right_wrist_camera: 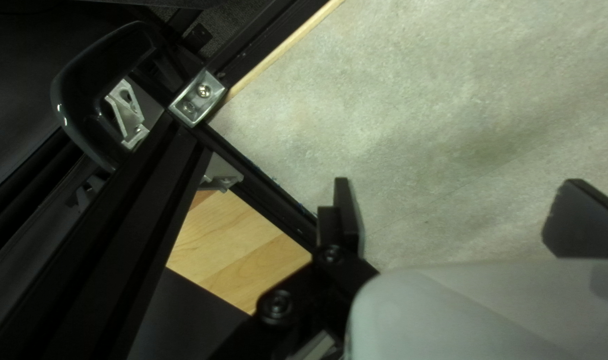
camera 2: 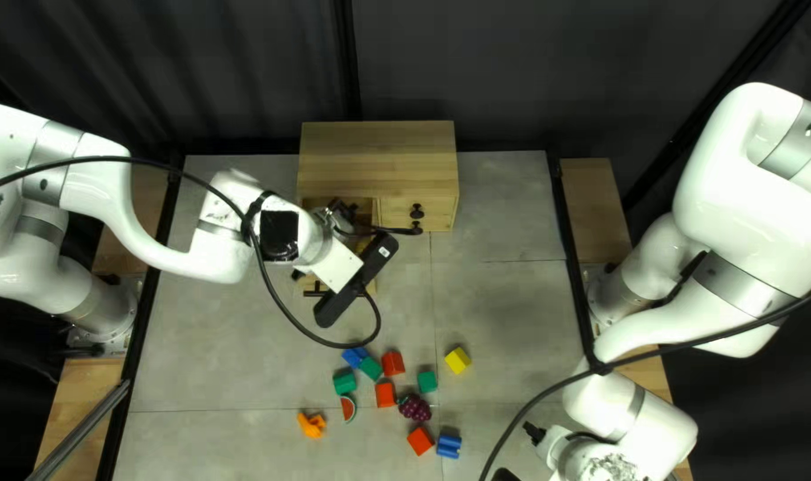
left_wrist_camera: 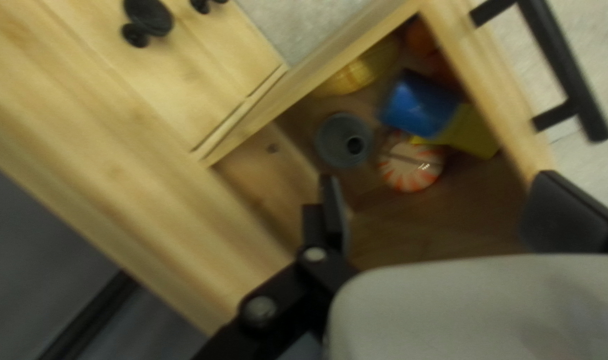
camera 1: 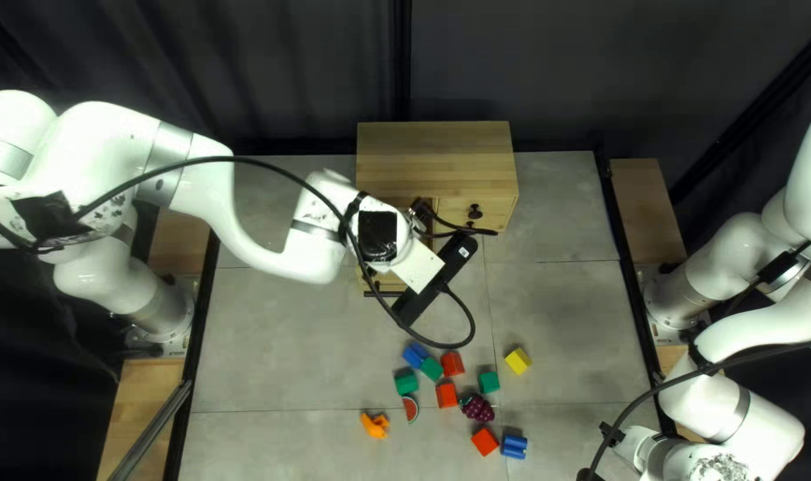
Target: Open drawers and place objects into drawer and close
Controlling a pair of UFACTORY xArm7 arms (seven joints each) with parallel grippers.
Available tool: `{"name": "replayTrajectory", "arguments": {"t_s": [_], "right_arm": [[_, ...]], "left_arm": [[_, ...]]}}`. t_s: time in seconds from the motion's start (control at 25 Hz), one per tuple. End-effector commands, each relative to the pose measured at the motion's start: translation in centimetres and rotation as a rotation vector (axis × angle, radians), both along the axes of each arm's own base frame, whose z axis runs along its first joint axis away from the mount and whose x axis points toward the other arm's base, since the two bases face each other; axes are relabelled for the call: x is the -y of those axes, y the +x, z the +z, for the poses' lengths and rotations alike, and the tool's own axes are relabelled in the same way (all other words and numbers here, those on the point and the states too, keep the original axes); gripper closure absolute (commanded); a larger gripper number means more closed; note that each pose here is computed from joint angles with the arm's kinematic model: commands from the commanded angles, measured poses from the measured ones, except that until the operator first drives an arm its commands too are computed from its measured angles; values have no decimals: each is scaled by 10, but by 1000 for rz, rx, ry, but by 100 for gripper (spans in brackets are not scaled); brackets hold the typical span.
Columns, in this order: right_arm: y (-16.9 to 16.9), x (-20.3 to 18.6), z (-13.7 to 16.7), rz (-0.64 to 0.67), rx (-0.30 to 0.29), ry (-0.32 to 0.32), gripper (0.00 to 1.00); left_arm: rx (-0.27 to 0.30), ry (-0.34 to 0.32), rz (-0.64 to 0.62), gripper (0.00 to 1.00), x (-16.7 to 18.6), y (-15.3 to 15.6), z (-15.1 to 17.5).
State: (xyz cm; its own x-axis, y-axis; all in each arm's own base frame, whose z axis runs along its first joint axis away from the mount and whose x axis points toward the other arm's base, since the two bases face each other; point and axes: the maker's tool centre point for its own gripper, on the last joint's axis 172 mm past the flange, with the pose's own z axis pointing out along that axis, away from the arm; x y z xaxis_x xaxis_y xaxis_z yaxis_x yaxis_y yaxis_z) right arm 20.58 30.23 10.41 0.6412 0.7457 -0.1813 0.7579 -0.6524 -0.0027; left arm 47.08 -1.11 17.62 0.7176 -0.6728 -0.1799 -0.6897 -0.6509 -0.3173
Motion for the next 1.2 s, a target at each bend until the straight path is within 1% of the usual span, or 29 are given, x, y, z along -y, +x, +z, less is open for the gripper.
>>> {"name": "replayTrajectory", "arguments": {"t_s": [0.04, 0.12, 0.16, 0.2, 0.24, 0.28, 0.32, 0.36, 0.4, 0.44, 0.48, 0.6, 0.72, 0.84, 1.0, 1.2], "right_arm": [[0, 0, 0, 0, 0, 0, 0], [0, 0, 0, 0, 0, 0, 0], [0, 0, 0, 0, 0, 0, 0], [0, 0, 0, 0, 0, 0, 0], [0, 0, 0, 0, 0, 0, 0], [0, 0, 0, 0, 0, 0, 0], [0, 0, 0, 0, 0, 0, 0], [0, 0, 0, 0, 0, 0, 0], [0, 0, 0, 0, 0, 0, 0], [0, 0, 0, 0, 0, 0, 0], [0, 0, 0, 0, 0, 0, 0], [0, 0, 0, 0, 0, 0, 0], [0, 0, 0, 0, 0, 0, 0], [0, 0, 0, 0, 0, 0, 0], [0, 0, 0, 0, 0, 0, 0], [0, 0, 0, 0, 0, 0, 0]], "left_arm": [[-30, -42, -74, 0, 80, -18, 7], [-43, -83, -90, 0, 120, -20, 1], [-49, -98, -87, 0, 132, -20, -3], [-61, -126, -69, 0, 159, -20, -12], [-70, -145, -58, 0, 179, -21, -17], [-77, -156, -55, 0, 192, -22, -21], [-97, -168, -61, 0, 214, -28, -27], [-107, -171, -66, 0, 219, -30, -29], [-140, -164, -110, 0, 238, -39, -37], [-162, -160, -153, 0, 249, -45, -43], [-174, -158, -181, 0, 253, -48, -46], [-263, -165, -341, 0, 277, -55, -72], [-316, -180, -421, 0, 282, -51, -95], [-345, -191, -458, 0, 277, -44, -119], [-360, -203, -475, 0, 262, -42, -135], [-350, -217, -469, 0, 248, -37, -135]]}}
